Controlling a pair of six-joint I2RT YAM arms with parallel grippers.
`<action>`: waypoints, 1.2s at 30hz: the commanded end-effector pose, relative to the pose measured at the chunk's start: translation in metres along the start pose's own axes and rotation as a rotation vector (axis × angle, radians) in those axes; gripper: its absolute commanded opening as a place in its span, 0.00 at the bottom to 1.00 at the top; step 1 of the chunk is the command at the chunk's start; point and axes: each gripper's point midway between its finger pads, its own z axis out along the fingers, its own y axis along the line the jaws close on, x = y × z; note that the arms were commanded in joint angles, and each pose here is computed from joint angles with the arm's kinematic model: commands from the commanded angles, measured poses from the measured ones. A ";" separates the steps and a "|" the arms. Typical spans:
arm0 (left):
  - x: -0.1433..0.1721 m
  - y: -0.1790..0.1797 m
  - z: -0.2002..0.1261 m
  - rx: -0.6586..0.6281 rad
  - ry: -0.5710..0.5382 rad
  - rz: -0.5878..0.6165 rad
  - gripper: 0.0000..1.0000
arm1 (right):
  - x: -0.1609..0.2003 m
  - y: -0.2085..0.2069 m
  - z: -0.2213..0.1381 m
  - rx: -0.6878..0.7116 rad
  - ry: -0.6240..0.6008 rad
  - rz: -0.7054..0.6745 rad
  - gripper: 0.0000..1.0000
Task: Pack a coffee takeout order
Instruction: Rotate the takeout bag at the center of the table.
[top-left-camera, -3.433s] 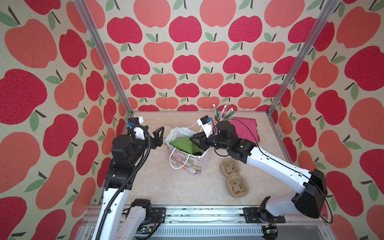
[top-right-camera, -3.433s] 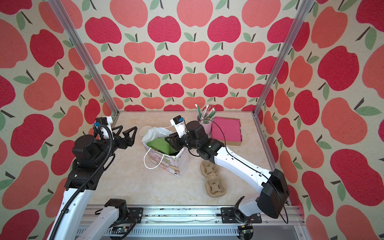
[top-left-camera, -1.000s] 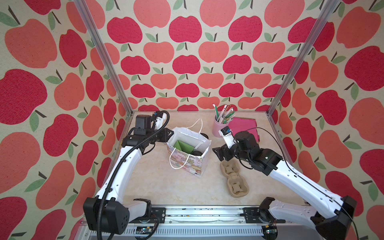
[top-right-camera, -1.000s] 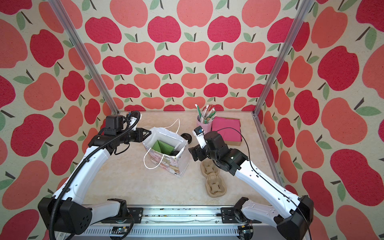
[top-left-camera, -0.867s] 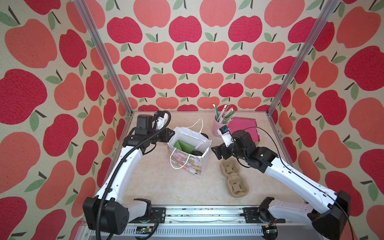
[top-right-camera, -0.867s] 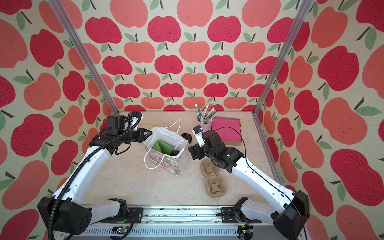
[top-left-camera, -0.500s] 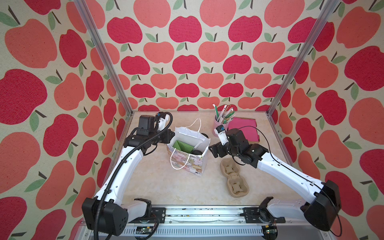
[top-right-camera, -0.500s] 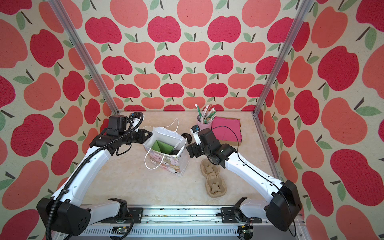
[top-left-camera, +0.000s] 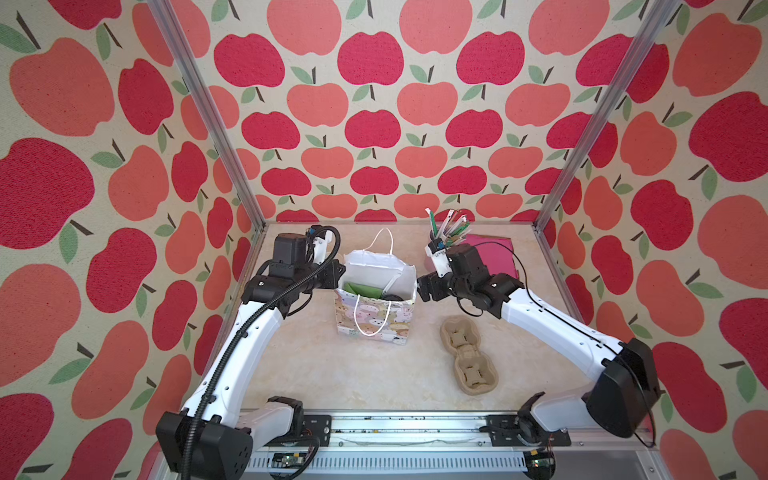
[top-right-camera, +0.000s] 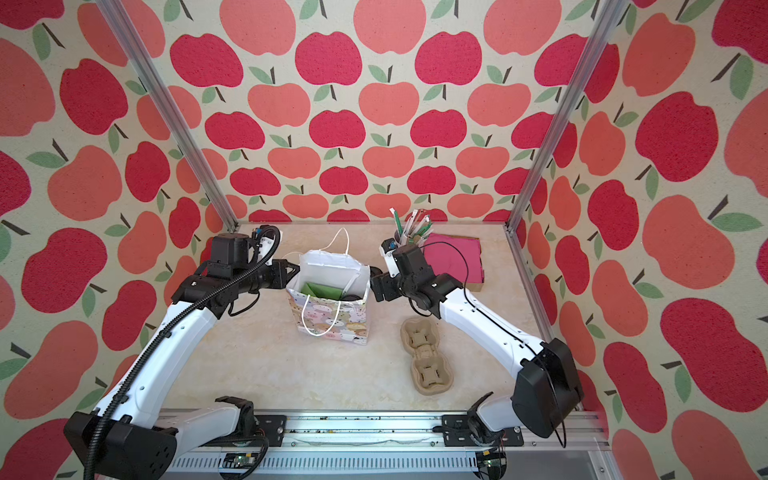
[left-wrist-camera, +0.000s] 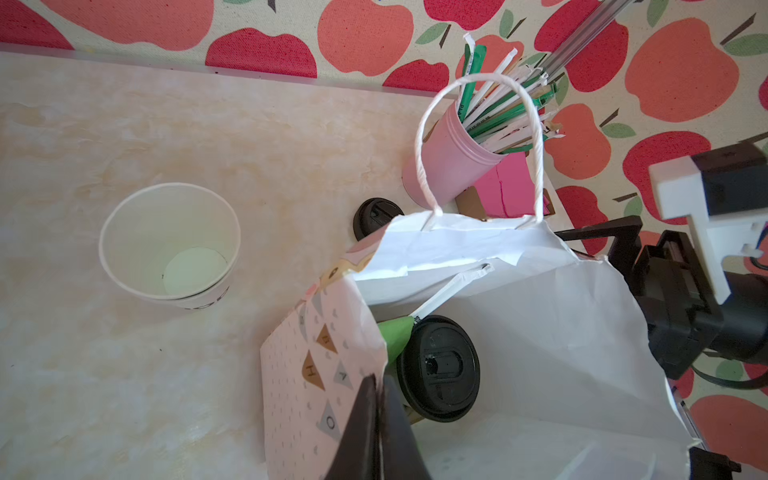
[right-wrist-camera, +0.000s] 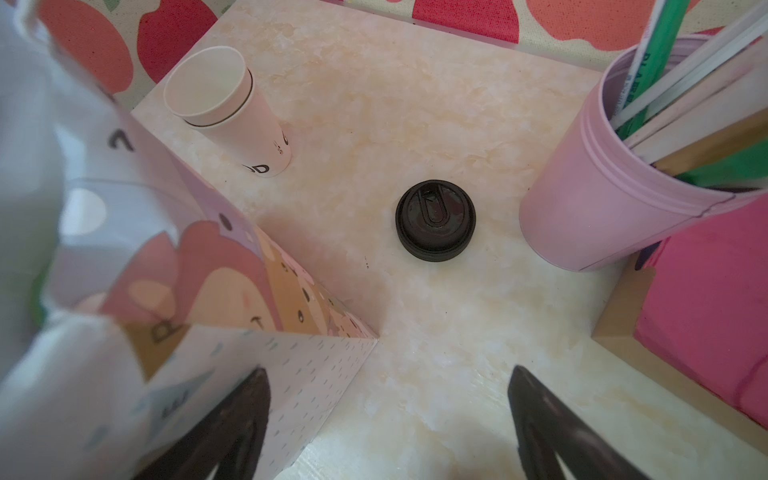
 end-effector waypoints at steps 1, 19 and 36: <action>0.007 0.004 -0.002 -0.027 0.012 -0.035 0.08 | -0.017 0.011 0.004 -0.054 -0.025 0.014 0.91; -0.007 0.026 -0.022 -0.126 -0.072 -0.044 0.40 | -0.029 0.002 0.002 -0.008 -0.037 -0.031 0.91; -0.040 0.113 -0.084 -0.384 -0.384 -0.112 0.83 | -0.022 -0.130 -0.092 0.488 -0.385 0.037 0.99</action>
